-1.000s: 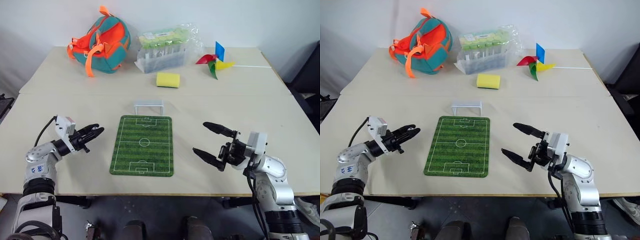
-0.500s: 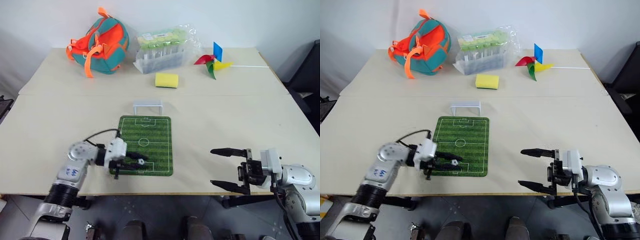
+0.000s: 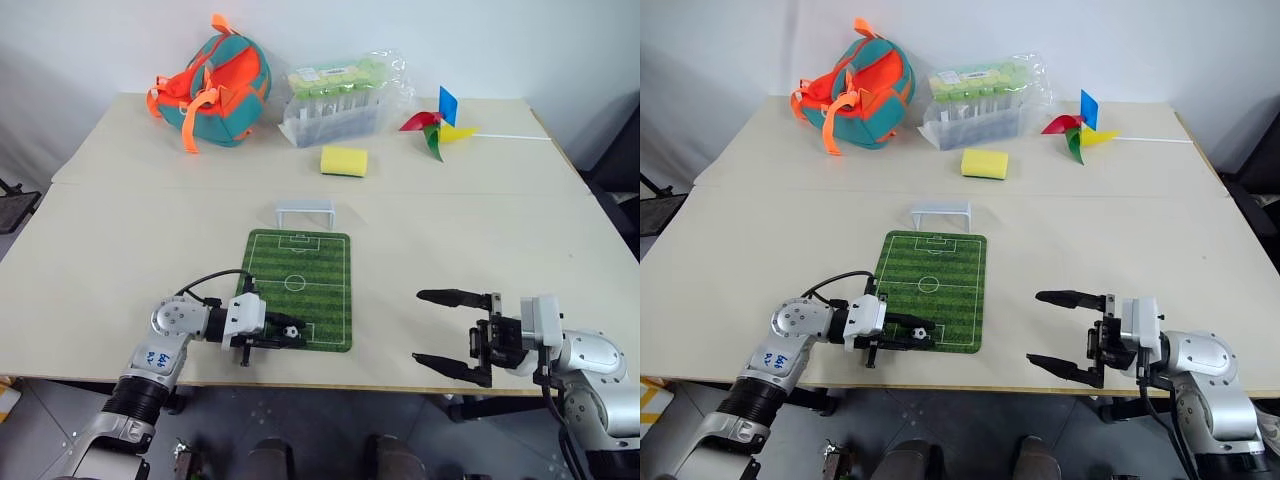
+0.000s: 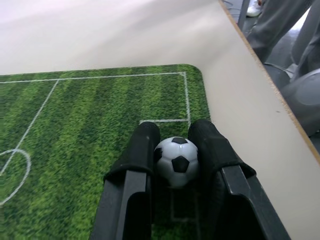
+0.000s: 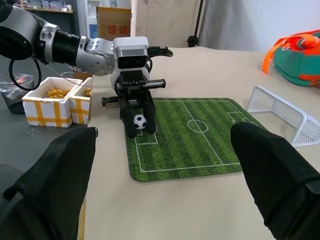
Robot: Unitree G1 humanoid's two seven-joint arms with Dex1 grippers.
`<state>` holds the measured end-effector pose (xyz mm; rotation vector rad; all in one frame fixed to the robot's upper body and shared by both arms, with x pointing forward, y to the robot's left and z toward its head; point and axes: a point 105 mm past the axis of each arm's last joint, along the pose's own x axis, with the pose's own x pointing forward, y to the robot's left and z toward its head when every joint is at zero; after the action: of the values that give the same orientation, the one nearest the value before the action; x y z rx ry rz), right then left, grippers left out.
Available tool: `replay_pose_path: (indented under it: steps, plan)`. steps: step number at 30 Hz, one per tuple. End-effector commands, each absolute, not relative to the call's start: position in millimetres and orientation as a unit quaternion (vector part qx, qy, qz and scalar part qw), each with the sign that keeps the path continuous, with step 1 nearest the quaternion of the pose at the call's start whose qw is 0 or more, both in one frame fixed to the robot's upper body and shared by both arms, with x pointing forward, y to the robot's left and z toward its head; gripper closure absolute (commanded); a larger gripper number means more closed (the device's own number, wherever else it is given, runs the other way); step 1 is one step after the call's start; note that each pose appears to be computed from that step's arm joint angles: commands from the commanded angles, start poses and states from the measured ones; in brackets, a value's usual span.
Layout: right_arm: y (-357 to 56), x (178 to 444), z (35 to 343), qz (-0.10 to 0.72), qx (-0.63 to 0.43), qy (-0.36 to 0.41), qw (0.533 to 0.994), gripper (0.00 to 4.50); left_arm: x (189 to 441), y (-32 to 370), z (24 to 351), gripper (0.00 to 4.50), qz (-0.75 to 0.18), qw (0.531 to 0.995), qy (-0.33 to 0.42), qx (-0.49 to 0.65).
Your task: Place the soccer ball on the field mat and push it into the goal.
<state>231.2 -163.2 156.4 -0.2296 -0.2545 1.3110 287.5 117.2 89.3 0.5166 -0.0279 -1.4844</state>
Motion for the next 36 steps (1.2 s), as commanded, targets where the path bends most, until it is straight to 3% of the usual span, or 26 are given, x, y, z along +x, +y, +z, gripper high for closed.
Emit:
replay_pose_path:
  steps: [1, 8, 14, 18, 24, 27, 31, 36]
  plan:
    - [-157.4, 228.4, 162.3, 0.613, -0.101, -0.133, 0.772, 0.00, 286.0, 122.4, 88.3, 2.91, -0.663, 0.711, -0.010, 0.234]
    - [-151.7, 230.5, 160.9, 0.618, -0.092, -0.130, 0.770, 0.00, 286.3, 122.6, 98.6, 0.74, -0.659, 0.714, -0.038, 0.234]
    - [-148.8, 232.1, 158.9, 0.621, -0.086, -0.126, 0.769, 0.00, 283.8, 125.3, 106.3, 0.74, -0.657, 0.715, -0.053, 0.233]
    - [-148.6, 233.1, 158.4, 0.621, -0.083, -0.124, 0.769, 0.00, 281.6, 129.9, 132.7, 0.74, -0.642, 0.728, -0.096, 0.219]
    - [-152.9, 233.0, 162.8, 0.620, -0.082, -0.130, 0.769, 0.00, 260.6, 167.2, 152.7, 0.74, -0.614, 0.753, -0.081, 0.225]
    - [-154.8, 232.0, 164.0, 0.621, -0.088, -0.137, 0.766, 0.00, 244.6, 186.4, 147.4, 1.31, -0.609, 0.765, -0.040, 0.207]
    - [-154.4, 232.2, 166.5, 0.619, -0.102, -0.154, 0.763, 0.00, 214.0, 198.0, 125.1, 2.57, -0.621, 0.762, 0.014, 0.181]
    - [-155.1, 229.7, 162.3, 0.628, -0.109, -0.153, 0.755, 0.00, 199.5, 172.0, 110.6, 4.22, -0.642, 0.754, 0.012, 0.142]
